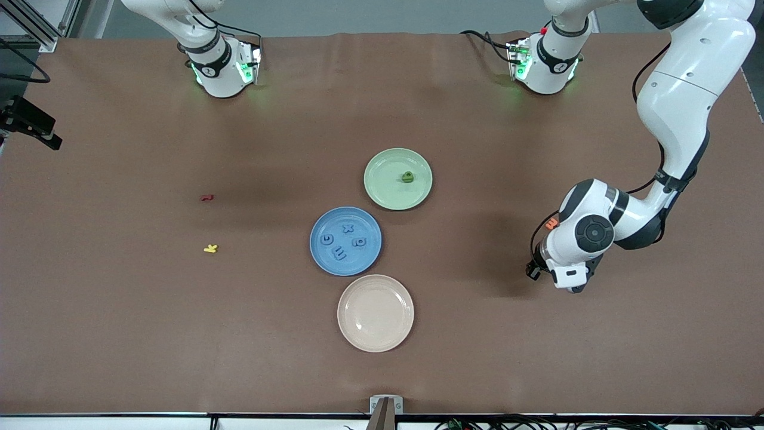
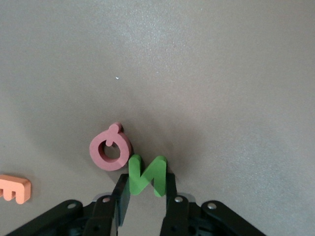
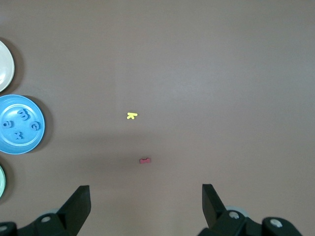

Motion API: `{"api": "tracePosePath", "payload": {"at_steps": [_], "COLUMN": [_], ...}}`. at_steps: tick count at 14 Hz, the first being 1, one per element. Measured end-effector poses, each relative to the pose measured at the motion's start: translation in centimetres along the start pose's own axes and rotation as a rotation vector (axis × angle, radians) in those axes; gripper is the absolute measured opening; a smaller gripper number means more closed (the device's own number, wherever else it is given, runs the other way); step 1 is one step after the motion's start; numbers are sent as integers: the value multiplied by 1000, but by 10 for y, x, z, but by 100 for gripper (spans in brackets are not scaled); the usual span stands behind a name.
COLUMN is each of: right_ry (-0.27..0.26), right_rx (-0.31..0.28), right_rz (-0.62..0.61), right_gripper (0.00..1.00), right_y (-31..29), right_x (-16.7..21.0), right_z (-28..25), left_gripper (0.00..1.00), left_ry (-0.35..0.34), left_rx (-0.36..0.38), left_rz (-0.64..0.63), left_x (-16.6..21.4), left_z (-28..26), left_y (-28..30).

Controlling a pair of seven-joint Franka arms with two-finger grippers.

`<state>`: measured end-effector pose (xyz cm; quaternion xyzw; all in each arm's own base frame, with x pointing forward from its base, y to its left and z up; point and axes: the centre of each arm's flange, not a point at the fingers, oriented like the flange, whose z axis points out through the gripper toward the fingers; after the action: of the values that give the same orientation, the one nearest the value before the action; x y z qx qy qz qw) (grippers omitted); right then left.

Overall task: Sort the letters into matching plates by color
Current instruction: 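Carry the green N over the green plate with the left gripper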

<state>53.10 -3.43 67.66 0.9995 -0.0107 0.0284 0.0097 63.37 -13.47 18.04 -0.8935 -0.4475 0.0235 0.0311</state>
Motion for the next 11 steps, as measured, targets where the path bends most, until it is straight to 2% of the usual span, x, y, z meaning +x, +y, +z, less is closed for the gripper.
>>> {"api": "tracePosePath", "payload": {"at_steps": [6,11], "right_ry": [8,11], "right_rx": [0,6], "right_rz": [1,0], "right_gripper": [100,100], "right_y": [0,0], "right_x": [0,0], "right_z": [-3,-4], "left_gripper": [33,33], "left_ry": [-2,-39], "left_rx": [-15,-46], "left_rz": [15,49], "left_x": [-9,-66], "left_z": [-7,-37], "left_y": [7,30]}}
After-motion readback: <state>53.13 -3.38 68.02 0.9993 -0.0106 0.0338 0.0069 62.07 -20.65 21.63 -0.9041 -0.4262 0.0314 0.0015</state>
